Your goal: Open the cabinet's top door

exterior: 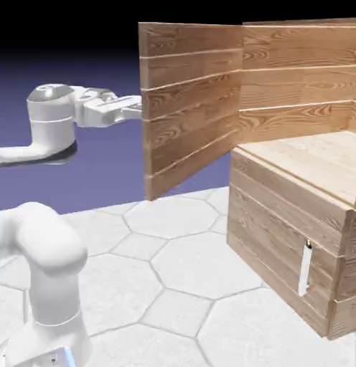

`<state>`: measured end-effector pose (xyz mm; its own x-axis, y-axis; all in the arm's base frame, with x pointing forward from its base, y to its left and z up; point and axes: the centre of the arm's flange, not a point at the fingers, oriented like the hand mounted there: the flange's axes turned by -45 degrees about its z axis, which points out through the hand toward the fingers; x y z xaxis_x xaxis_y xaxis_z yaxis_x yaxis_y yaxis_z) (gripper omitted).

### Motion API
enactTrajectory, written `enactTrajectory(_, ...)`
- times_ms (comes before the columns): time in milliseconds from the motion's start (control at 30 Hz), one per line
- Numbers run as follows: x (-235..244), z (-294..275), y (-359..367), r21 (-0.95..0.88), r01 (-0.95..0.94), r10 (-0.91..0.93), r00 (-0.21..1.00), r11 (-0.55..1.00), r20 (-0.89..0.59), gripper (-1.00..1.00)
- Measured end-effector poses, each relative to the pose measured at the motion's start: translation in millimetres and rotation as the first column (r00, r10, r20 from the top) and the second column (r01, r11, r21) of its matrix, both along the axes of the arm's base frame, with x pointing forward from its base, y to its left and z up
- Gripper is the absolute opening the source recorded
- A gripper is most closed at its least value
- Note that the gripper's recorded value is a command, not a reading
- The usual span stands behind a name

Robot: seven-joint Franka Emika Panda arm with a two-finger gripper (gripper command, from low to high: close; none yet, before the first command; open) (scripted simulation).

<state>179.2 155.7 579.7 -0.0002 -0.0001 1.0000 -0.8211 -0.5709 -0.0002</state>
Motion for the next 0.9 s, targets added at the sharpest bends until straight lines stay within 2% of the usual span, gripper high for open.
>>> enactTrajectory(400, -19, 0, 125, 0.0, 0.27, -0.27, 0.963, 0.963, 0.0, -1.0)
enactTrajectory(900, -3, 0, 252, 0.0, 0.522, -0.522, 0.853, 0.853, 0.0, -1.0)
